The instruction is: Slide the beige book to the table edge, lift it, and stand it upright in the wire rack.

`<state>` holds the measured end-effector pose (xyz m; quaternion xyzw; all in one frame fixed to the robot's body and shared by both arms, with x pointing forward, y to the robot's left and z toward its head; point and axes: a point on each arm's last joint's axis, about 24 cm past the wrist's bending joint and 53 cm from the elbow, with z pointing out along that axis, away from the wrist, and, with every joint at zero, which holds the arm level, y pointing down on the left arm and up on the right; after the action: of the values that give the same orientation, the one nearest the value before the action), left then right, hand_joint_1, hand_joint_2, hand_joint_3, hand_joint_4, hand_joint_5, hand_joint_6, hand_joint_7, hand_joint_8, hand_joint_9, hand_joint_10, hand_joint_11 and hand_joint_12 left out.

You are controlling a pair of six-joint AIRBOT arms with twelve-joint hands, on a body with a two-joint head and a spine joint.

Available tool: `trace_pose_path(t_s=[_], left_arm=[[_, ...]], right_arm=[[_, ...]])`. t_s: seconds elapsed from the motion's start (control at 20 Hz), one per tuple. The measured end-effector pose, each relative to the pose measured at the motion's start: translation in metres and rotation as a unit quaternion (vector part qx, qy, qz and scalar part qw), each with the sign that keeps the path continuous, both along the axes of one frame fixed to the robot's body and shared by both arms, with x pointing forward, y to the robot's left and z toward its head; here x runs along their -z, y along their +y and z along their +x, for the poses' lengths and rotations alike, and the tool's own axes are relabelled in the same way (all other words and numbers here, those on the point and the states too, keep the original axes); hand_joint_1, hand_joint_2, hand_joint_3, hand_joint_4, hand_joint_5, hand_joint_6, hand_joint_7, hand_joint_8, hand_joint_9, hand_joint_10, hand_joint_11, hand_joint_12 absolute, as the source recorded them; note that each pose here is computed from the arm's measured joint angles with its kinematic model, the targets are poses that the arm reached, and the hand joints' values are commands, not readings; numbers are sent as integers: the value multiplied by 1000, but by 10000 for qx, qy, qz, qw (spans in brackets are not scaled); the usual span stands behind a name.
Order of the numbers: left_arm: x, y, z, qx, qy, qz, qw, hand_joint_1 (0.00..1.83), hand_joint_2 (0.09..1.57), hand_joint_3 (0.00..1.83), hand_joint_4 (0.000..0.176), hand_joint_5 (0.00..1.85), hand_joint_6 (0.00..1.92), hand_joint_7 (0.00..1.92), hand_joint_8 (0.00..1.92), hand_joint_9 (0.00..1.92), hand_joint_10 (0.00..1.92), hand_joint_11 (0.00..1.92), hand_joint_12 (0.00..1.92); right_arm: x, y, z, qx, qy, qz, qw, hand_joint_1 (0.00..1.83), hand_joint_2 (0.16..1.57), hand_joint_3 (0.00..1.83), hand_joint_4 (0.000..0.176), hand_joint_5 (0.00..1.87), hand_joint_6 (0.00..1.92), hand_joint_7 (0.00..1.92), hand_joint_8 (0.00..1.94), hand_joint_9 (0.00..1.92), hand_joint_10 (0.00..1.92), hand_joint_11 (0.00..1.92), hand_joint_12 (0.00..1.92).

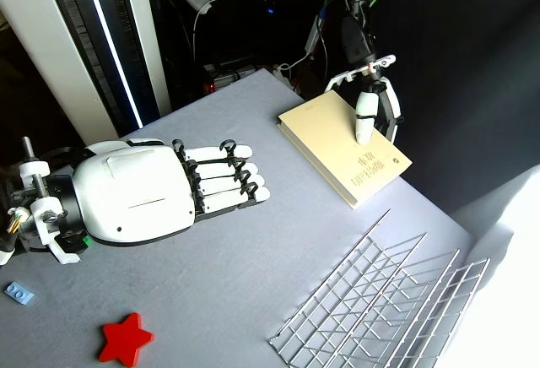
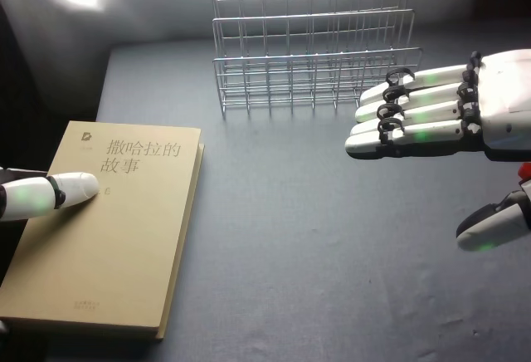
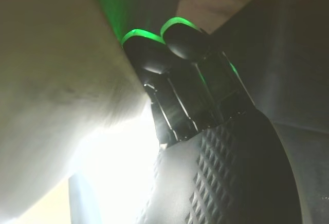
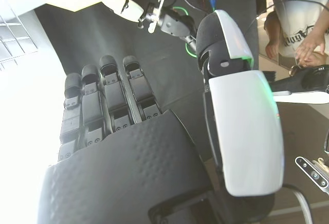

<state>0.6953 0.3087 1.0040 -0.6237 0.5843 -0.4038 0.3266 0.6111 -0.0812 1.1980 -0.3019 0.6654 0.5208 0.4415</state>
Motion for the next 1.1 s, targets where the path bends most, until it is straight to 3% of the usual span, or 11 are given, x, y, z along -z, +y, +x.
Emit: trace_pose_path(t_s=[0.35,0.6,0.85,1.1], left_arm=[[-12,4,5,103,-59,187,9998,1230,1197,0,0,769,1075,913,1377,914,1408,619,1712],[-27,24,8,20,-174,373,9992,1228,1203,1,0,750,1095,902,1396,890,1473,604,1794],[-57,35,22,-48,-463,465,9978,1226,1208,0,0,743,1097,896,1410,907,1469,625,1777],[-83,29,35,27,-664,430,9969,1223,1211,0,0,748,1095,884,1432,882,1502,591,1785]], right_arm=[[0,0,0,-1,-7,-2,10000,129,1155,0,0,85,7,145,7,135,4,0,331],[0,0,0,-2,-7,1,10000,133,1158,1,0,28,0,108,1,107,0,0,188],[0,0,0,-2,-12,-2,10000,154,1156,0,0,39,5,136,10,120,3,0,209],[0,0,0,-4,-18,-5,10000,179,1146,0,0,58,6,154,3,133,4,0,379]])
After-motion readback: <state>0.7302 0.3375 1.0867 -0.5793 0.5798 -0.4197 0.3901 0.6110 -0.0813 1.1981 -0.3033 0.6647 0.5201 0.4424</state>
